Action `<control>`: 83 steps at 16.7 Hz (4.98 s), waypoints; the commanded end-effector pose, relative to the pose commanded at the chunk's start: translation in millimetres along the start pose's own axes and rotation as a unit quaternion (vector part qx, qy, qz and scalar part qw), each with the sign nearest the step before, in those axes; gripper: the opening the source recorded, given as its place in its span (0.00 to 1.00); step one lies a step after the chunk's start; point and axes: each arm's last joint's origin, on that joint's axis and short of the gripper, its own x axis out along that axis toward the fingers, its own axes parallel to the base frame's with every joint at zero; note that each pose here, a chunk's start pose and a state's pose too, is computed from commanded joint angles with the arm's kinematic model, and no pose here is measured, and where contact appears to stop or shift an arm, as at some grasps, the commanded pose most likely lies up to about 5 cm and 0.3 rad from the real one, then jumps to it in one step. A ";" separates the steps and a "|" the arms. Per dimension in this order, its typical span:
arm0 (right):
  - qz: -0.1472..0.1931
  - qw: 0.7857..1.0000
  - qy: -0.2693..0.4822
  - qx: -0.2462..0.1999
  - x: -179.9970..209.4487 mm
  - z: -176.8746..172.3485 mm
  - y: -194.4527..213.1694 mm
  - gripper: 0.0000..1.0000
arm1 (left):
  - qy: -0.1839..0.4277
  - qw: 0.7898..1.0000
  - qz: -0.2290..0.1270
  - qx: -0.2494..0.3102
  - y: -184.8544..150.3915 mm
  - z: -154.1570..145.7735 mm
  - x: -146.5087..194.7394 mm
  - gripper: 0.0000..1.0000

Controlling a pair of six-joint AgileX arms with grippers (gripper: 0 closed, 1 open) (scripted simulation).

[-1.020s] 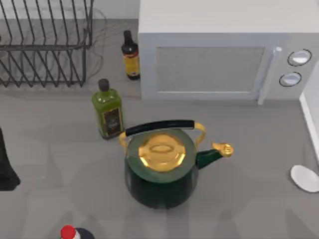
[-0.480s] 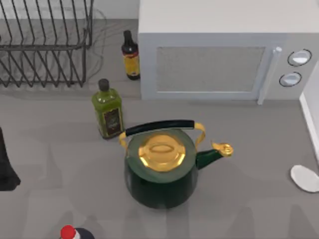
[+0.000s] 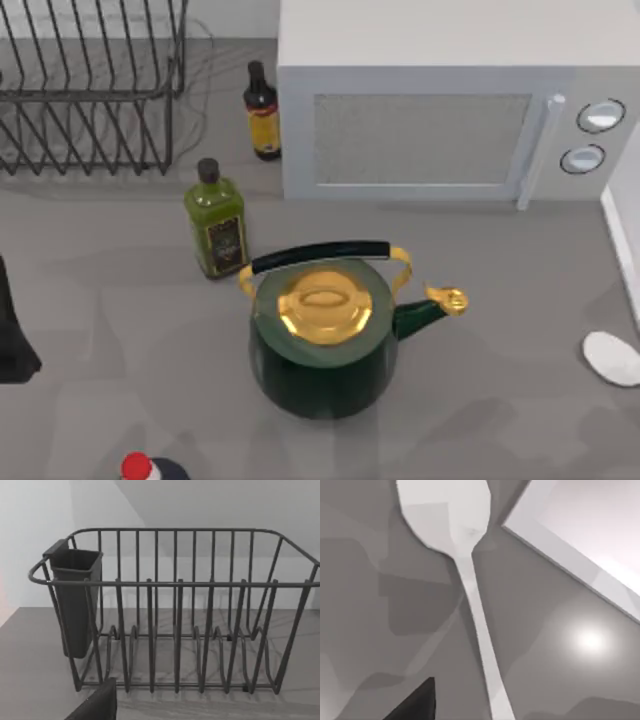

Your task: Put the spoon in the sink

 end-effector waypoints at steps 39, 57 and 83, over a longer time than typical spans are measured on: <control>0.133 0.973 0.151 -0.111 111.9 -0.2 -2.3 0.32 | 0.000 1.000 0.000 0.000 0.0 0.0 0.0 1.00; 0.133 0.976 0.140 -0.102 71.6 20.7 -16.9 0.00 | 0.000 1.000 0.000 0.000 0.0 0.0 0.0 1.00; 0.170 0.963 0.171 -0.118 42.0 168.6 -143.9 0.00 | 0.000 1.000 0.000 0.000 0.0 0.0 0.0 1.00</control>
